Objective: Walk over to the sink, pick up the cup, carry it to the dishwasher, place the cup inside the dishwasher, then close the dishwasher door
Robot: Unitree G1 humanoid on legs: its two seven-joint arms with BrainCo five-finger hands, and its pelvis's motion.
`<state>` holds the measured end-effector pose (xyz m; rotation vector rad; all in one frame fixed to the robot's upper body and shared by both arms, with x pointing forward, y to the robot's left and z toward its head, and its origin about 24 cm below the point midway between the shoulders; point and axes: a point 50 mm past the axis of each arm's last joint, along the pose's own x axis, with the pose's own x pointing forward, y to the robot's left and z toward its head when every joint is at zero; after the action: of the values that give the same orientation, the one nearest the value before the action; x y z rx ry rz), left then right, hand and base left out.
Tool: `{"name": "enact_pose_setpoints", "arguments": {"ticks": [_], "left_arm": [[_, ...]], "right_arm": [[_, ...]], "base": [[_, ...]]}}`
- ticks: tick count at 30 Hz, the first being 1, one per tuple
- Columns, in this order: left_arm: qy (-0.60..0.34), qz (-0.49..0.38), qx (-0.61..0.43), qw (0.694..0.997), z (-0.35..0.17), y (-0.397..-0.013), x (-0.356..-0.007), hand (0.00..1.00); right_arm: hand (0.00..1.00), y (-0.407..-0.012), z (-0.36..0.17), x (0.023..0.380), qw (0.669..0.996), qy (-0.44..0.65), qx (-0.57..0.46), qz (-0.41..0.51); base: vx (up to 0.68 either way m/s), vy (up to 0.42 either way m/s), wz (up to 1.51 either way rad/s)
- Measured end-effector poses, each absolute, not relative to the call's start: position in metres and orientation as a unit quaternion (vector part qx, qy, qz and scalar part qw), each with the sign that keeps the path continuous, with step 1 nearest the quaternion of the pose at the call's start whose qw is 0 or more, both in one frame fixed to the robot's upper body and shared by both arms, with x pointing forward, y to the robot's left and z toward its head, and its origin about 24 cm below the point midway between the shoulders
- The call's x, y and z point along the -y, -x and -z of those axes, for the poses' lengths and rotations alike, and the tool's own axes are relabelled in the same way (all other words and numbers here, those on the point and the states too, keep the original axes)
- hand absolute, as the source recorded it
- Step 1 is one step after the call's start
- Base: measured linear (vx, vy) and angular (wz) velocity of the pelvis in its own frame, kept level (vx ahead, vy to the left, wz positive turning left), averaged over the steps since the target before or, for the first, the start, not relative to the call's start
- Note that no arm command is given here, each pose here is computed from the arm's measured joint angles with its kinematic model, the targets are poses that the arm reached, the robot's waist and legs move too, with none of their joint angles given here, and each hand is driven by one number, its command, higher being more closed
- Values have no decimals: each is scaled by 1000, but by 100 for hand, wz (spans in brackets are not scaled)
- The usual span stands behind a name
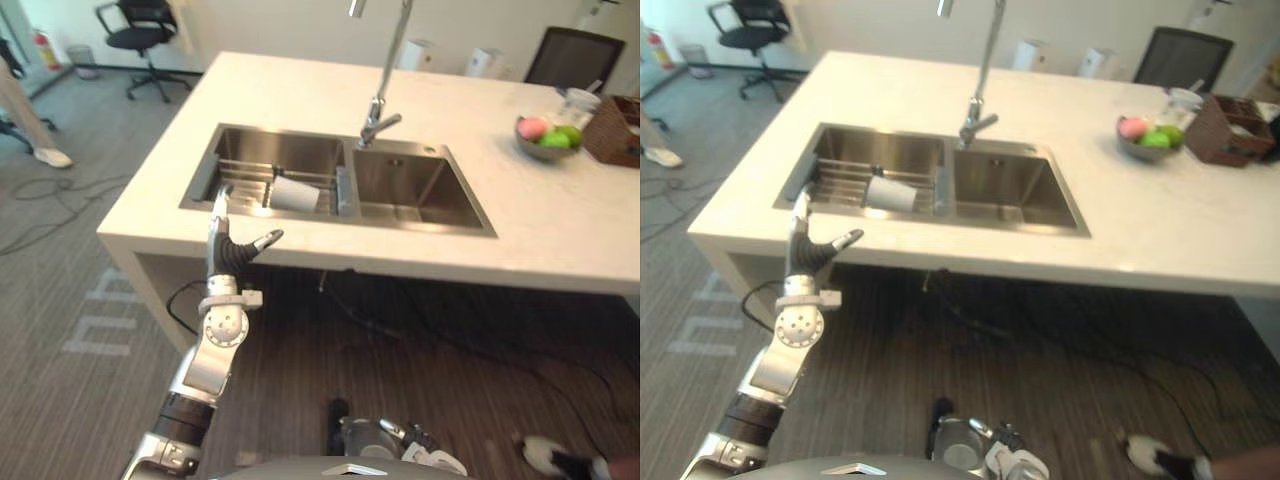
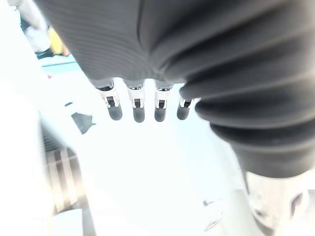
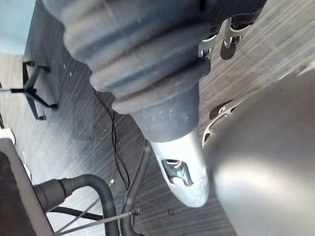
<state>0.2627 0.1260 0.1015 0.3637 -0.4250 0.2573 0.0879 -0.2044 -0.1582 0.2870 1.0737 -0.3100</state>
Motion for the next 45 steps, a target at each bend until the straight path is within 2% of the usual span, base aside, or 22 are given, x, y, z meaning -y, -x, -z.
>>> {"name": "enact_pose_setpoints", "arguments": {"ticks": [3,8,12,14,15,17,21,28,36,45], "left_arm": [[-152,-143,239,948,-108,-249,-121,0],[-121,-107,288,944,-128,-240,-104,0],[-193,23,298,935,-124,-237,-72,0],[-234,98,251,934,-110,-244,-58,0],[-246,109,235,934,-106,-247,-57,0],[-303,123,170,930,-86,-254,-70,0],[-375,124,114,912,-69,-259,-94,0],[-506,129,61,850,-59,-277,-128,0],[-546,107,65,828,-71,-292,-141,0],[-591,130,89,791,-70,-295,-132,0]], "right_arm": [[0,-83,155,227,834,-105,-520,150],[0,-73,156,232,818,-94,-550,142],[0,-69,160,231,802,-88,-577,126],[0,-70,161,235,797,-77,-587,120],[0,-70,160,236,797,-79,-586,122],[0,-70,162,230,797,-82,-588,114],[0,-71,162,226,799,-83,-586,110],[0,-76,162,226,799,-54,-592,89],[0,-82,161,226,798,-38,-596,74],[0,-87,160,224,800,-14,-596,64]], "base": [[434,-309,19],[396,-312,29],[270,-123,-11],[306,91,-33],[193,120,-51],[151,107,-45],[61,81,-19],[17,31,-3],[-34,-4,-9],[-13,1,-6]]}}
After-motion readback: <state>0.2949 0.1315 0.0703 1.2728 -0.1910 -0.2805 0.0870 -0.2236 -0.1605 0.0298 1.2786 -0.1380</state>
